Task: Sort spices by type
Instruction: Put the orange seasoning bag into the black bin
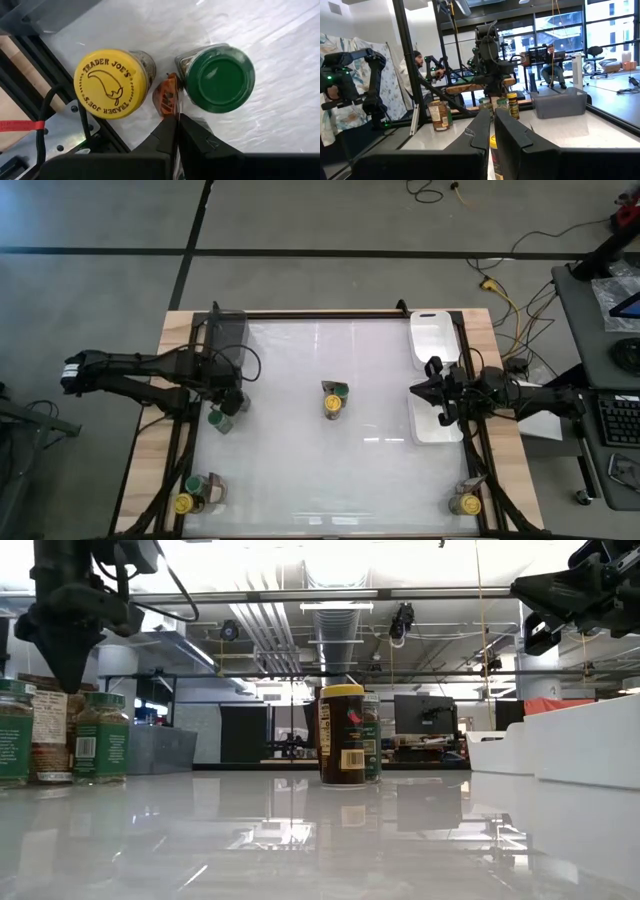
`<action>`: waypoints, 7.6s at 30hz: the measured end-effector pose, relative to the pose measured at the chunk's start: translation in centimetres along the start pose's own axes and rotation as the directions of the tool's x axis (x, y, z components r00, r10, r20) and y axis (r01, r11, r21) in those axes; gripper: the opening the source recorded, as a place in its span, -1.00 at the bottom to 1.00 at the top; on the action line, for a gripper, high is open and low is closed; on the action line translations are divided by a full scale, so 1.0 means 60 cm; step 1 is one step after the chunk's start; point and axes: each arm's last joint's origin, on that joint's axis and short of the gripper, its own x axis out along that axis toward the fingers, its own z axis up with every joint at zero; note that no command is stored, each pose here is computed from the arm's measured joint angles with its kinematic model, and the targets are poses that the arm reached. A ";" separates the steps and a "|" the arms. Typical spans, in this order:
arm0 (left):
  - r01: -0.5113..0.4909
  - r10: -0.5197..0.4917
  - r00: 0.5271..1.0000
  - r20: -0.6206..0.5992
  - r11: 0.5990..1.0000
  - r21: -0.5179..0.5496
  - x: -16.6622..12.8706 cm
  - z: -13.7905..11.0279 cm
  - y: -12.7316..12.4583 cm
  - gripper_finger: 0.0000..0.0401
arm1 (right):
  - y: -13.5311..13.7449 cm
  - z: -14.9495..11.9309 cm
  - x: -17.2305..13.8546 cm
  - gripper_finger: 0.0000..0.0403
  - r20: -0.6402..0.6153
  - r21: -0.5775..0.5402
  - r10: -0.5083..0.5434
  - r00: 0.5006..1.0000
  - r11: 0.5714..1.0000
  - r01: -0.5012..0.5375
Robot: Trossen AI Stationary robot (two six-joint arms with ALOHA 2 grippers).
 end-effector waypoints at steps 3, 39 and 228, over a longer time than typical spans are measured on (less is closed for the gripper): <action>-0.010 0.010 1.000 0.008 1.000 -0.002 0.002 0.002 -0.002 -1.00 | 0.000 0.000 0.000 -0.91 0.000 0.000 0.000 1.000 1.000 0.000; 0.051 -0.053 0.980 0.192 0.999 0.018 0.000 0.007 0.000 -1.00 | 0.000 0.000 0.000 -0.91 0.000 0.000 0.000 1.000 1.000 0.000; 0.146 -0.324 0.746 0.581 0.932 0.333 0.017 0.117 -0.094 -0.80 | -0.005 0.030 -0.003 -0.91 0.169 0.357 -0.180 0.969 0.928 0.110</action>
